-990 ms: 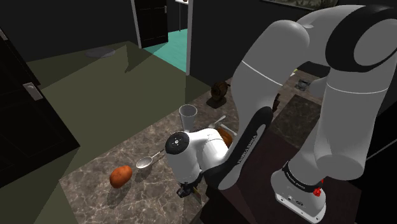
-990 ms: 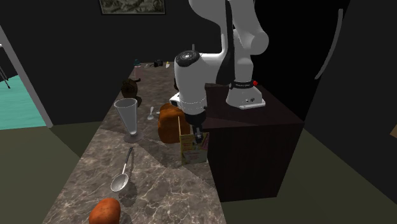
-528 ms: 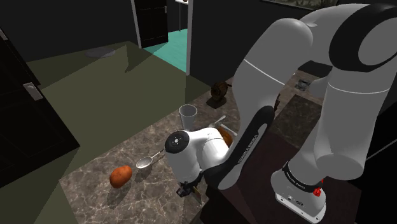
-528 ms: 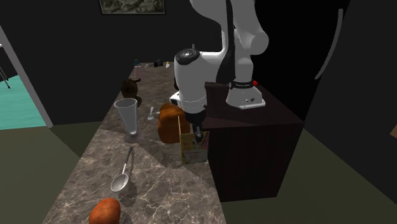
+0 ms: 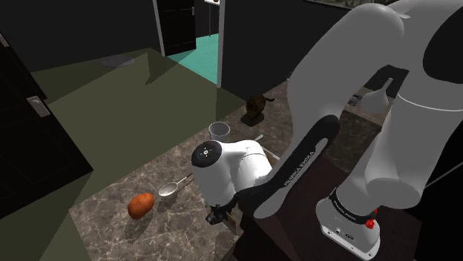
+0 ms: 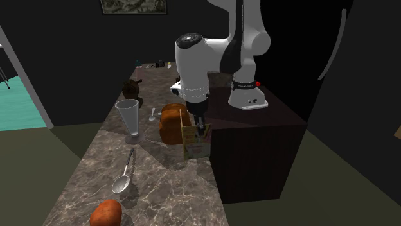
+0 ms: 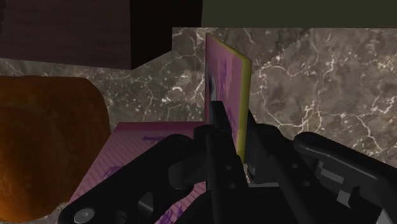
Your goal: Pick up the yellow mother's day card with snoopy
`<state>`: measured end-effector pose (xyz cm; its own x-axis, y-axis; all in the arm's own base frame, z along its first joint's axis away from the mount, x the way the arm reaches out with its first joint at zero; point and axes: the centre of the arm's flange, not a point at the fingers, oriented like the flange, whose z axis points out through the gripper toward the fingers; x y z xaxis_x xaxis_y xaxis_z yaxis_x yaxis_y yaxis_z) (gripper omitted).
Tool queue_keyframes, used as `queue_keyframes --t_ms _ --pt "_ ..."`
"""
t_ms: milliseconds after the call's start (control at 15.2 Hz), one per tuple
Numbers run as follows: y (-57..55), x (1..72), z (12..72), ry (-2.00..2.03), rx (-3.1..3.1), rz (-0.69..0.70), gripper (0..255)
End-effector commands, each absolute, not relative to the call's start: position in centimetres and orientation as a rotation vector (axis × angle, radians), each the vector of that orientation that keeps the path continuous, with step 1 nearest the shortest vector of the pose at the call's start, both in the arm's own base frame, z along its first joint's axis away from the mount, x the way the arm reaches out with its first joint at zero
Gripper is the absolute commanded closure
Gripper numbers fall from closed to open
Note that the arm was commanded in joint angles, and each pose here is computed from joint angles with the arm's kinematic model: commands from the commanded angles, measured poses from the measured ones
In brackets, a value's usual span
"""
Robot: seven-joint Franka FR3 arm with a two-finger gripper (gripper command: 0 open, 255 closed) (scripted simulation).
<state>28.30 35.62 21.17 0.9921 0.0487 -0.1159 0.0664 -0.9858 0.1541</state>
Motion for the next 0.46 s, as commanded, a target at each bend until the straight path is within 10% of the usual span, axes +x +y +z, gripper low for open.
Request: queue_keyframes --t_ms 0,396 --pt "35.7 28.4 22.2 0.086 2.977 -0.168 255" --pt "35.7 28.3 24.4 0.086 2.977 -0.168 255"
